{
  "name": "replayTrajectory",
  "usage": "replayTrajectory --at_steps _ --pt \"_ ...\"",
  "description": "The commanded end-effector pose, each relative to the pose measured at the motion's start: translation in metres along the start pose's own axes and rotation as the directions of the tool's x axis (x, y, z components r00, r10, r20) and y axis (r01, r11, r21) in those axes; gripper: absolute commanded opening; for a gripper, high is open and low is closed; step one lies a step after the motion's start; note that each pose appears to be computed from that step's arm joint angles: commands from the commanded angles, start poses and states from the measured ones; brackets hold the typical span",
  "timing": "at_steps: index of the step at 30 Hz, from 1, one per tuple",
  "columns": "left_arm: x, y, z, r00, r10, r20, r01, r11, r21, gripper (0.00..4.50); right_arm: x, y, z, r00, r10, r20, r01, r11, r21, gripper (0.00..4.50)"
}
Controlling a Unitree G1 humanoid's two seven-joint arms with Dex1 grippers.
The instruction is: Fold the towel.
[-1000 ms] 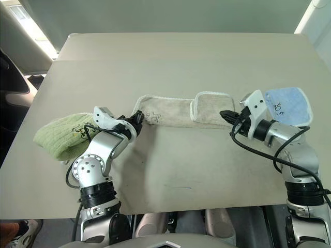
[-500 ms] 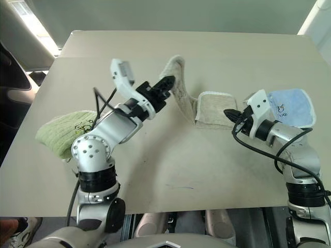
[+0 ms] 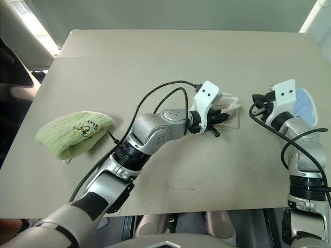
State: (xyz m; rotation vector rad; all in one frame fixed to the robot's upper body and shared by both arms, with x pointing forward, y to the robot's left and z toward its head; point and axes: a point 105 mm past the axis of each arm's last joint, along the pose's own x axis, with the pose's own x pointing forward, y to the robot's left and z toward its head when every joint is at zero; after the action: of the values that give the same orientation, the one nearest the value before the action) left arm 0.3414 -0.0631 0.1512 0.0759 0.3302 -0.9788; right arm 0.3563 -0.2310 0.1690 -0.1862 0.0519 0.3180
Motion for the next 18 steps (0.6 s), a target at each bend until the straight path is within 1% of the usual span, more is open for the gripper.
replayTrajectory --at_steps 1,4,6,8,9,13,18 --pt "-0.002 -0.001 0.019 0.996 -0.022 0.088 0.023 1.0 -0.016 1.84 -0.007 -0.003 0.017 0.997 -0.028 0.067 0.03 0.999 -0.023 0.0" --pt "-0.004 0.001 0.027 0.99 -0.024 0.139 0.035 0.996 -0.078 2.9 -0.007 -0.002 0.017 0.997 -0.026 0.068 0.027 0.999 -0.018 0.0" --pt "-0.009 0.003 0.037 0.98 -0.026 0.196 0.053 0.99 -0.132 3.58 -0.005 -0.001 0.018 0.997 -0.019 0.071 0.02 1.0 -0.016 0.0" --pt "-0.015 0.006 0.047 0.968 -0.027 0.249 0.072 0.982 -0.176 4.38 -0.004 0.0 0.02 0.997 -0.011 0.074 0.013 1.0 -0.016 0.0" --pt "-0.017 0.007 0.05 0.963 -0.026 0.267 0.079 0.979 -0.19 4.47 -0.003 -0.001 0.02 0.997 -0.01 0.074 0.011 1.0 -0.017 0.0" --pt "-0.029 0.015 0.058 0.946 -0.012 0.323 0.09 0.97 -0.228 4.47 -0.001 0.0 0.022 0.997 0.001 0.075 0.001 1.0 -0.022 0.0" --pt "-0.033 0.018 0.058 0.943 -0.006 0.331 0.084 0.971 -0.224 4.47 0.001 0.001 0.022 0.997 0.005 0.076 -0.003 1.0 -0.024 0.0"
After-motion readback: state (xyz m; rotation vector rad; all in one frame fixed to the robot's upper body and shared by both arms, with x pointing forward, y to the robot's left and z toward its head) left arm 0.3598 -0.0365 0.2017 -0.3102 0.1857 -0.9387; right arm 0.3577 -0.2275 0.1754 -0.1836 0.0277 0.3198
